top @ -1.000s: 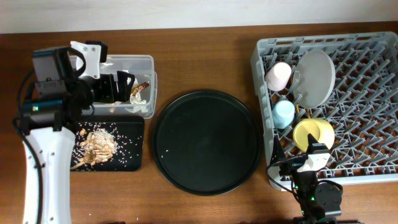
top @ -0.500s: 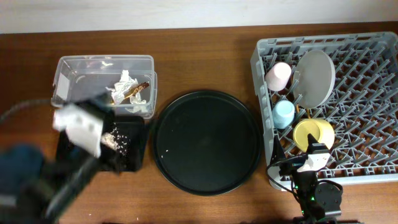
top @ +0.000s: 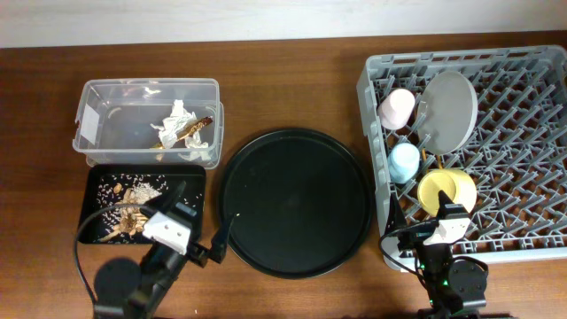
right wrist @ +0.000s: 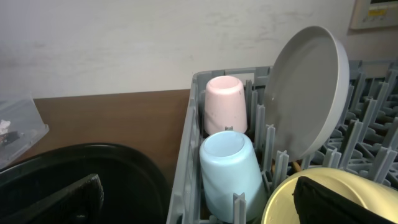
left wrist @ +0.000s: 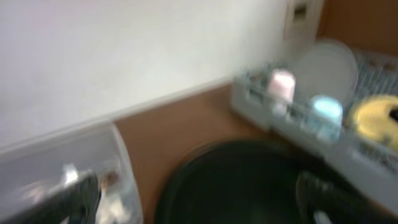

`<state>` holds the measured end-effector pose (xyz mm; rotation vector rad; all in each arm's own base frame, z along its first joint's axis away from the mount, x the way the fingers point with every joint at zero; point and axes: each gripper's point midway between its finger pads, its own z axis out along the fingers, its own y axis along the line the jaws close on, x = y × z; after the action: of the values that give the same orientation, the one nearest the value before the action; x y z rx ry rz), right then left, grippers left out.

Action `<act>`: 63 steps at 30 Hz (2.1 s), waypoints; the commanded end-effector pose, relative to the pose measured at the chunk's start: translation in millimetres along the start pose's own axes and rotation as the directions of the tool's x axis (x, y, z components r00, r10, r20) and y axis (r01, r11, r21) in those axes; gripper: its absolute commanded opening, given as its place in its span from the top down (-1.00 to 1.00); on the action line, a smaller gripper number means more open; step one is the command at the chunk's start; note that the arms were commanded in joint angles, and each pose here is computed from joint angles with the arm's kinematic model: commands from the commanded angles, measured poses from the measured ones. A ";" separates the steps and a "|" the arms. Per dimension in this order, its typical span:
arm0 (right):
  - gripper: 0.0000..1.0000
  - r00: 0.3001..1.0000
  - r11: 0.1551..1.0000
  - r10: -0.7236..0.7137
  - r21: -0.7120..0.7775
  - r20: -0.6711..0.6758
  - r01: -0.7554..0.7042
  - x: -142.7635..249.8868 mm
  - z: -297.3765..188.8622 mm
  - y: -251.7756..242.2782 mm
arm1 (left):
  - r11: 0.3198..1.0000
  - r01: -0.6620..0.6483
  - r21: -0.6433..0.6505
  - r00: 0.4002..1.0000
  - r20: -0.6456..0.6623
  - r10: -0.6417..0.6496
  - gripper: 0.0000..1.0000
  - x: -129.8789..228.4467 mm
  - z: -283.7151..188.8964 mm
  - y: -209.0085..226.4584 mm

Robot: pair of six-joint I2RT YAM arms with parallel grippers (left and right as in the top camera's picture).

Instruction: Sort waste into correct bins and load items into the dishwasher rack

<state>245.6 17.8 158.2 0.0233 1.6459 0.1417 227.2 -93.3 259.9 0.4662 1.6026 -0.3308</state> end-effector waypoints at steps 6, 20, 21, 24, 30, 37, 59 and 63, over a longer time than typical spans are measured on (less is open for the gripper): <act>-0.97 1.000 1.000 0.008 -0.002 -0.001 -0.008 1.5 -0.1 -0.4 | 0.985 -0.086 -0.148 0.960 0.251 0.121 -0.98 24.5 -5.2 18.9; -0.97 1.000 1.000 0.008 -0.002 -0.001 -0.008 1.5 -0.1 -0.4 | 0.921 -0.008 -0.390 1.000 -0.020 0.000 -0.98 108.4 -10.7 66.3; -0.97 1.000 1.000 0.008 -0.002 -0.001 -0.008 1.5 -0.1 -0.4 | 0.917 -0.008 -0.400 1.000 -0.023 -0.001 -0.98 108.9 -11.4 68.0; -0.97 1.000 1.000 0.008 -0.002 -0.001 -0.008 1.5 -0.1 -0.4 | 0.889 -0.009 -0.458 0.999 -0.033 -0.006 -0.98 111.1 -16.5 78.5; -0.97 1.000 1.000 0.008 -0.002 -0.001 -0.008 1.5 -0.1 -0.4 | 0.876 -0.008 -0.483 0.999 -0.034 -0.009 -0.98 111.7 -19.4 84.0; -0.97 1.000 1.000 0.008 -0.002 -0.001 -0.008 1.5 -0.1 -0.4 | 0.870 -0.007 -0.493 0.999 -0.035 -0.012 -0.98 112.1 -21.1 87.1; -0.97 1.000 1.000 0.008 -0.002 -0.001 -0.008 1.5 -0.1 -0.4 | 0.870 -0.007 -0.493 0.999 -0.035 -0.012 -0.98 112.1 -21.1 87.1; -0.97 1.000 1.000 0.008 -0.002 -0.001 -0.008 1.5 -0.1 -0.4 | 0.870 -0.007 -0.493 0.999 -0.035 -0.012 -0.98 112.1 -21.1 87.1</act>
<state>245.6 17.8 158.2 0.0233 1.6459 0.1417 246.0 1.7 157.7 0.0749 1.6508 0.0801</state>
